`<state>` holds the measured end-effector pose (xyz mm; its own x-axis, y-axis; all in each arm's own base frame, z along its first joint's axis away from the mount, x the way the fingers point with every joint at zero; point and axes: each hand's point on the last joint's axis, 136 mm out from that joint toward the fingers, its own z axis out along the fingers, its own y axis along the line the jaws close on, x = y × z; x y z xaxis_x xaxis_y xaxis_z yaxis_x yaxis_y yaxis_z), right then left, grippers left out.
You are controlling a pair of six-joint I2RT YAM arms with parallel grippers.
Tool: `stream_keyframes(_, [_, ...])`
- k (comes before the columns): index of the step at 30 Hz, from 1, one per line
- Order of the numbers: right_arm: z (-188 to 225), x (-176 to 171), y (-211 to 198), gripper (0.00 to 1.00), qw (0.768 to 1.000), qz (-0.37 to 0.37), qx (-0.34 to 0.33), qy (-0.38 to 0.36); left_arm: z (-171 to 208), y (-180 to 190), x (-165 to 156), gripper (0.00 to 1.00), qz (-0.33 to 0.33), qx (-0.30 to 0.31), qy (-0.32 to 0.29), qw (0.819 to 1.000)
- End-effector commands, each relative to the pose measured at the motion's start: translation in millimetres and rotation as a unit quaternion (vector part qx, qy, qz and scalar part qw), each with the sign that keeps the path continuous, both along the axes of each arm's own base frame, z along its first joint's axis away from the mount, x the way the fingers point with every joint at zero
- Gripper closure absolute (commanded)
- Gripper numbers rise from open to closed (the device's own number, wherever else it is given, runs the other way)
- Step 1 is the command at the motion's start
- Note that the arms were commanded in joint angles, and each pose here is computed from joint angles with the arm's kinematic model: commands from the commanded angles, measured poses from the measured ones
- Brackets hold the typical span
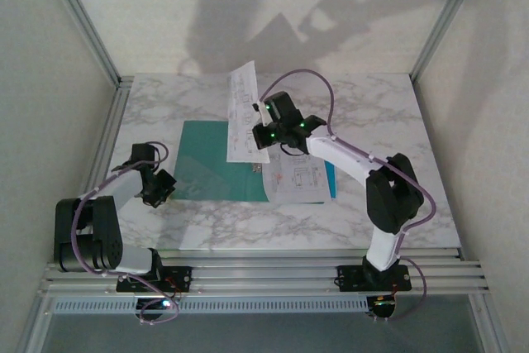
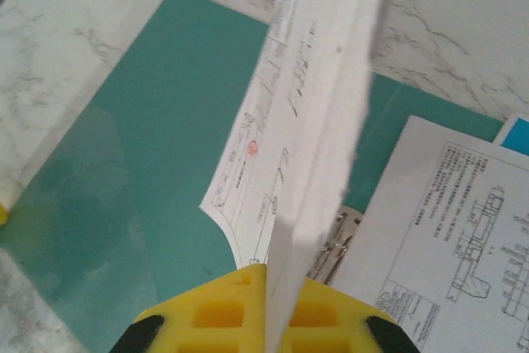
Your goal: Put the files into the folder
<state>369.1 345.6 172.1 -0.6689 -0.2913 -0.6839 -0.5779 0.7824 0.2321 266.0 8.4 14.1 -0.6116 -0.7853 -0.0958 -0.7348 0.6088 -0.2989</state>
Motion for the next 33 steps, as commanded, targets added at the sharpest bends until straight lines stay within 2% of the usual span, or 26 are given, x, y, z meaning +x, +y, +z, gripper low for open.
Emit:
stream_keyframes(1, [9.3, -14.1, 4.9, 1.00, 1.000, 0.023, 0.001, -0.019, -8.7, -4.8, -7.0, 1.00, -0.006, -0.016, 0.012, 1.000])
stream_keyframes(9, [1.2, -39.1, 22.1, 1.00, 0.998, 0.061, -0.003, -0.016, -7.0, -6.2, -4.3, 1.00, -0.007, -0.019, 0.007, 1.000])
stream_keyframes(20, [-5.4, -48.8, 27.1, 1.00, 0.997, 0.077, 0.014, 0.005, -6.3, -7.2, -8.3, 1.00, -0.009, -0.020, 0.006, 1.000])
stream_keyframes(33, [-36.3, -44.9, 22.3, 1.00, 0.979, 0.088, 0.130, 0.133, -7.5, -9.2, -12.5, 1.00, -0.013, -0.023, 0.009, 1.000])
